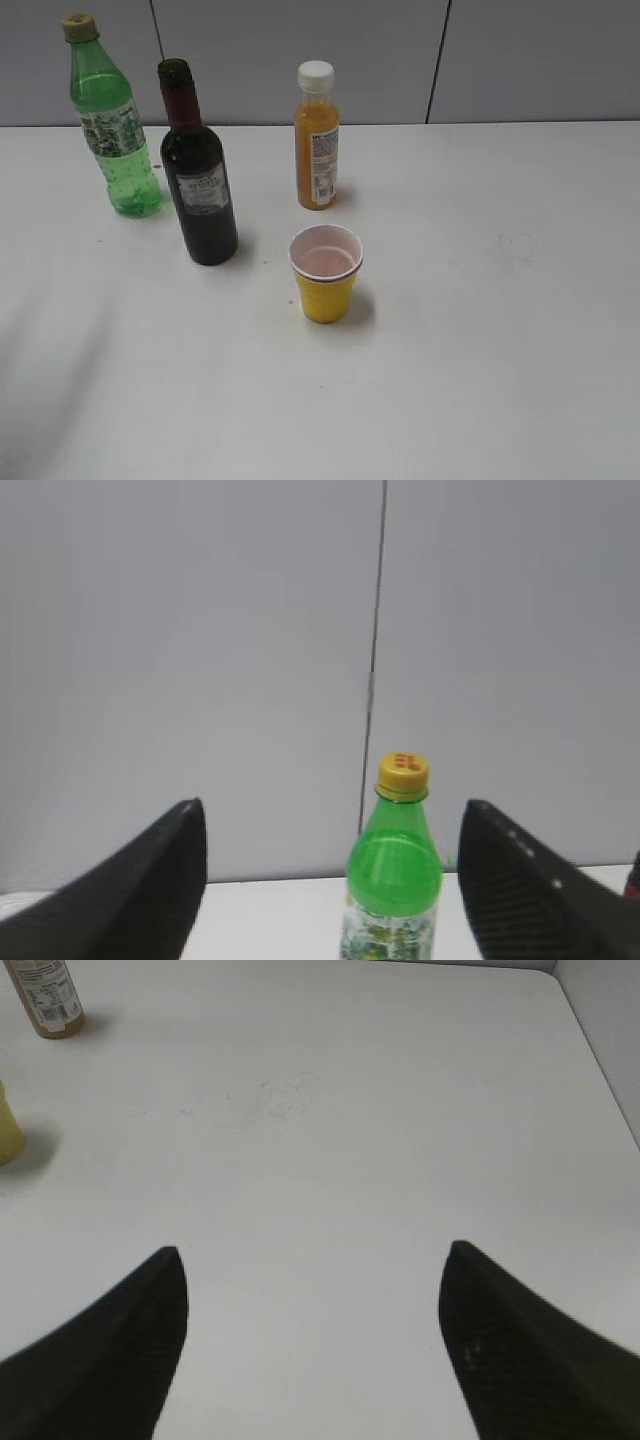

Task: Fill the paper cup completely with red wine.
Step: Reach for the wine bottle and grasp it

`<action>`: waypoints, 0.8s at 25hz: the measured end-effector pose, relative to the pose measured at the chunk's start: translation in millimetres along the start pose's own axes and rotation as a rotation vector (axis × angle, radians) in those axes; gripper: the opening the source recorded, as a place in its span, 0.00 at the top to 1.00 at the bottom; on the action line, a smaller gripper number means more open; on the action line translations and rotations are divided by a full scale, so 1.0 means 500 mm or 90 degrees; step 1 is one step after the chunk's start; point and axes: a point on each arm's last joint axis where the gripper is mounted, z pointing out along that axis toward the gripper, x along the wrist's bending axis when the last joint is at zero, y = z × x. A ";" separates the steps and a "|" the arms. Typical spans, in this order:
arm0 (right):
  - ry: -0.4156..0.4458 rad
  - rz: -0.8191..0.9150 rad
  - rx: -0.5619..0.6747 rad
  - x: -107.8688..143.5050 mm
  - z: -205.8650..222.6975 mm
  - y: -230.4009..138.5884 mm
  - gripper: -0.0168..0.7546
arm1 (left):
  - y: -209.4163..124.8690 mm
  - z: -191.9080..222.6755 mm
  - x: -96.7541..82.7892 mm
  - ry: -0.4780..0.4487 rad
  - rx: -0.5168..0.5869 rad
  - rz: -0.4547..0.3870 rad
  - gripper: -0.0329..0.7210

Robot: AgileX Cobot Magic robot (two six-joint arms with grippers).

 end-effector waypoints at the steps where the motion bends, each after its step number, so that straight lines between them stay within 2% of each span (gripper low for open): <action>1: 0.000 0.000 0.000 0.000 0.000 0.000 0.21 | -0.012 0.006 -0.002 -0.007 0.001 -0.015 0.17; 5: 0.000 0.000 0.000 0.000 0.000 0.000 0.21 | -0.062 0.025 -0.014 -0.044 0.011 -0.040 0.17; 9: 0.000 0.000 0.000 0.000 0.000 0.000 0.21 | -0.104 0.035 -0.034 -0.111 0.043 0.009 0.17; 12: 0.000 0.001 0.000 0.000 0.000 0.000 0.21 | -0.122 0.040 -0.055 -0.187 0.051 0.078 0.17; 15: 0.000 0.001 0.000 0.000 0.000 0.000 0.21 | -0.143 0.046 -0.071 -0.251 0.057 0.119 0.17; 20: 0.000 0.001 0.000 0.000 0.000 0.000 0.21 | -0.194 0.066 -0.083 -0.292 0.094 0.110 0.14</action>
